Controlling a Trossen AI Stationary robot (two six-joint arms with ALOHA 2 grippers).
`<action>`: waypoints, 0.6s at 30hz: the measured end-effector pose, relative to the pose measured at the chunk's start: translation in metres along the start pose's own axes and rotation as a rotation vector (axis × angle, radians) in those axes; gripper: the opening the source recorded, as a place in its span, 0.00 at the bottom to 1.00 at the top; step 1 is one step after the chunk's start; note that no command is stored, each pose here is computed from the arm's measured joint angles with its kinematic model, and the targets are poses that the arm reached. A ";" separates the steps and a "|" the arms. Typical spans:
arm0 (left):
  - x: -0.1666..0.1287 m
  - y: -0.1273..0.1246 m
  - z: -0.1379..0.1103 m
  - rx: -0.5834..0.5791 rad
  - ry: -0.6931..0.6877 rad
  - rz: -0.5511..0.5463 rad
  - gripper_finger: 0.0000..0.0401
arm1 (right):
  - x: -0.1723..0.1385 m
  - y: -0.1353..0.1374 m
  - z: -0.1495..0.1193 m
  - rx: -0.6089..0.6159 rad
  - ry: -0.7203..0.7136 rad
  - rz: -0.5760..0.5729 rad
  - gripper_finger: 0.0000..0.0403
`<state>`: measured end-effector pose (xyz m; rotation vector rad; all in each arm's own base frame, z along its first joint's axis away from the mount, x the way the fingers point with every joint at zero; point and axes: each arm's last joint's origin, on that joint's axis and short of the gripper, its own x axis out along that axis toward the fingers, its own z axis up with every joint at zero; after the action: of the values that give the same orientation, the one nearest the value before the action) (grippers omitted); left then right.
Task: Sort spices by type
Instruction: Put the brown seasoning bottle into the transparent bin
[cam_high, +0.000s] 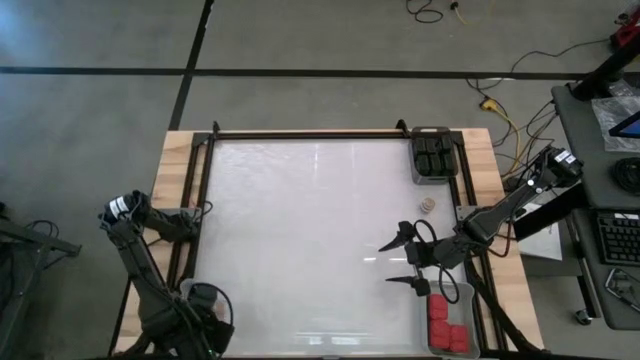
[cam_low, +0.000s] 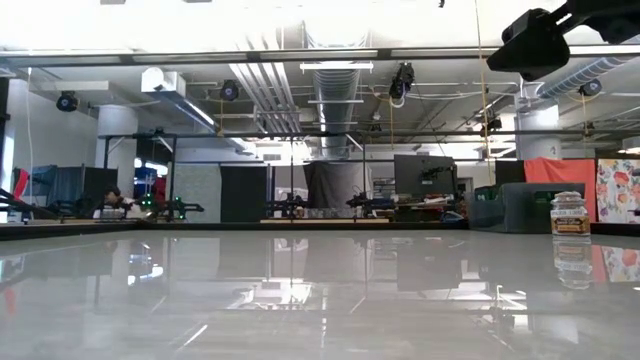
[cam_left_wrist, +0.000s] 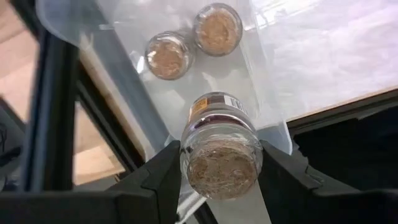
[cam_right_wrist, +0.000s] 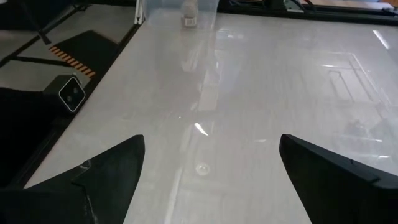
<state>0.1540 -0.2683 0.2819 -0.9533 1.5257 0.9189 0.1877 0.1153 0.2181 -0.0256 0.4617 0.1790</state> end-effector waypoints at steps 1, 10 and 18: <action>0.004 -0.001 0.000 0.010 0.002 -0.003 0.39 | 0.000 0.000 0.000 0.001 0.000 0.000 0.91; 0.033 -0.002 0.004 -0.048 0.061 -0.045 0.39 | 0.000 0.000 0.000 0.016 0.000 0.000 0.91; 0.057 0.001 0.011 -0.041 0.052 -0.033 0.40 | 0.000 0.000 0.000 0.018 0.000 0.000 0.91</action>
<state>0.1501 -0.2637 0.2243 -1.0364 1.5357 0.9114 0.1877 0.1153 0.2181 -0.0082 0.4633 0.1748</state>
